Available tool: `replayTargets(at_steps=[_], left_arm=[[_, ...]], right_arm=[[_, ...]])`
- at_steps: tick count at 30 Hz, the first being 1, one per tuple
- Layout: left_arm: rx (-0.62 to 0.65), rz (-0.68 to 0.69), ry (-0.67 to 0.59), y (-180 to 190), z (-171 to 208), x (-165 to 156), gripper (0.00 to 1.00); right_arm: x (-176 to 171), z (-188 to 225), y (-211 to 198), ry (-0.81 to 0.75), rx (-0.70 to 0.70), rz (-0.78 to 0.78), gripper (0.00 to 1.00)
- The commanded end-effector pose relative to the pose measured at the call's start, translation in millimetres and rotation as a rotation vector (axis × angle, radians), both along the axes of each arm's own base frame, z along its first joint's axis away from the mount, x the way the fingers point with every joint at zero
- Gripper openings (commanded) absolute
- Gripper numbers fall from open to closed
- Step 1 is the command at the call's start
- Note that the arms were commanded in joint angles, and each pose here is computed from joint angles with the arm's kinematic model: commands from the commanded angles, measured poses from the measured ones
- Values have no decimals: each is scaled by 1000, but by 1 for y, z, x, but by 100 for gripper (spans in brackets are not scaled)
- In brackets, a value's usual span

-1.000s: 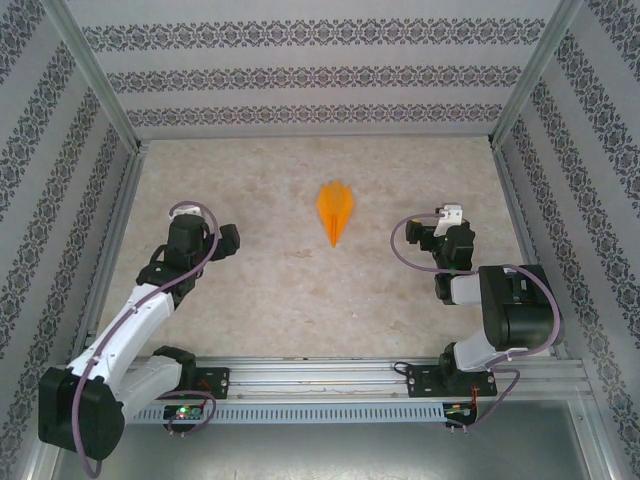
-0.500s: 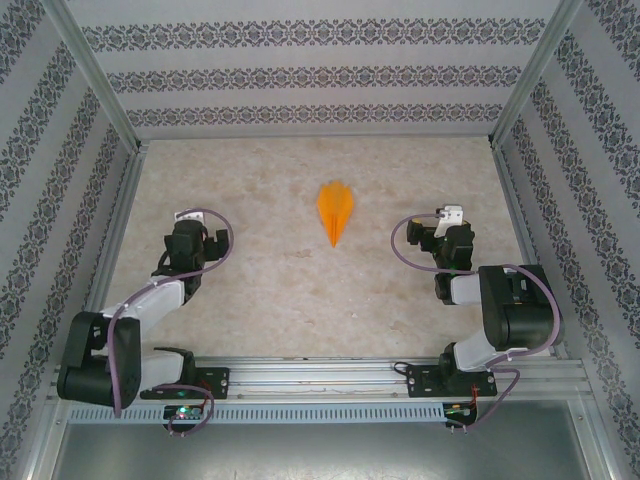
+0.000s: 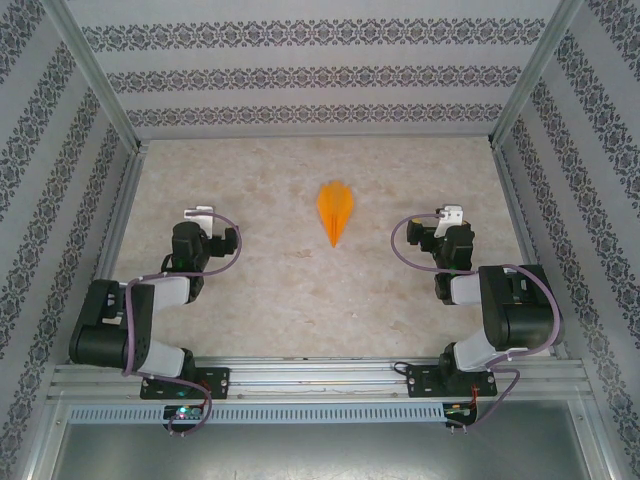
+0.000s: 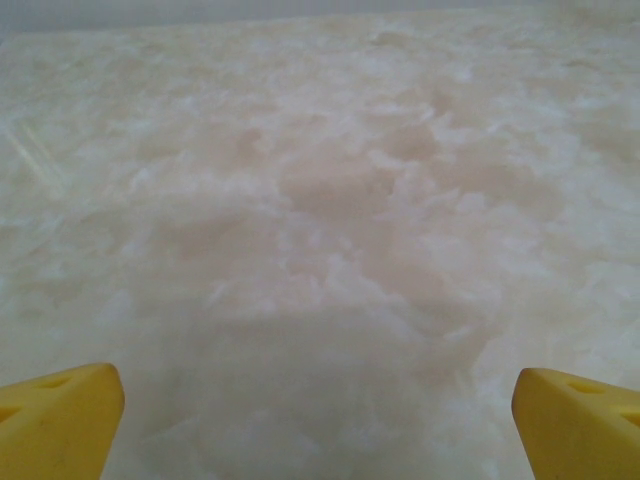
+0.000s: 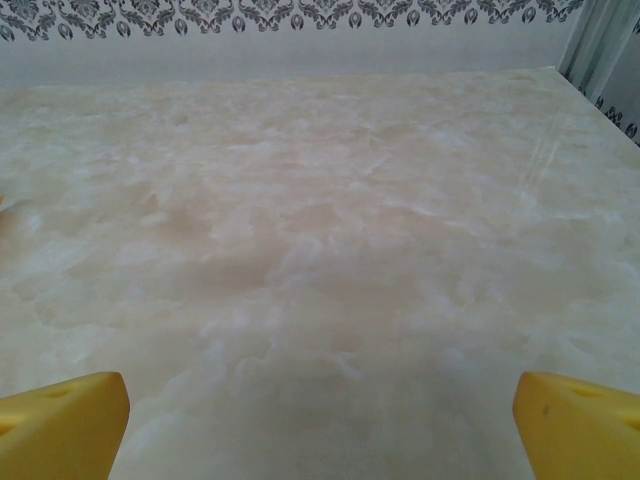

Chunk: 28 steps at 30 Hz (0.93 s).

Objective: Fold a paper plane with a square sheet of paper (fold left side to right side)

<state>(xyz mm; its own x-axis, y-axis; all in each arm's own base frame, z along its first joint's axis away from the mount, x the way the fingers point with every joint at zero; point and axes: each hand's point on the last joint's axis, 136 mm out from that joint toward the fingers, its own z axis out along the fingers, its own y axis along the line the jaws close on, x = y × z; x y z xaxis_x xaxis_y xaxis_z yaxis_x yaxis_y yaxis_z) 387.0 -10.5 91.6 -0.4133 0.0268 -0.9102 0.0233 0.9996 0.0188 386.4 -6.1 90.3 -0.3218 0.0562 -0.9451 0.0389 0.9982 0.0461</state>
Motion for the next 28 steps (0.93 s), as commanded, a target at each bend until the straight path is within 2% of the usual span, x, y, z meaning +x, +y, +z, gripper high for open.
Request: replayTargets(at_steps=[1, 8, 15, 16, 28], left_arm=[[-13, -57, -98, -1, 8, 9, 100], [-64, -58, -85, 6, -4, 12, 100], [-49, 39, -85, 22, -4, 13, 100], [-51, 41, -90, 22, -3, 13, 100], [-54, 29, -91, 20, -3, 13, 100]], right_arm=[[3, 7, 0, -20, 0, -9, 98], [3, 7, 0, -19, -2, -9, 98], [3, 6, 1, -17, -4, -9, 98], [10, 16, 1, -43, -4, -9, 98], [11, 17, 1, -43, -10, -10, 98]])
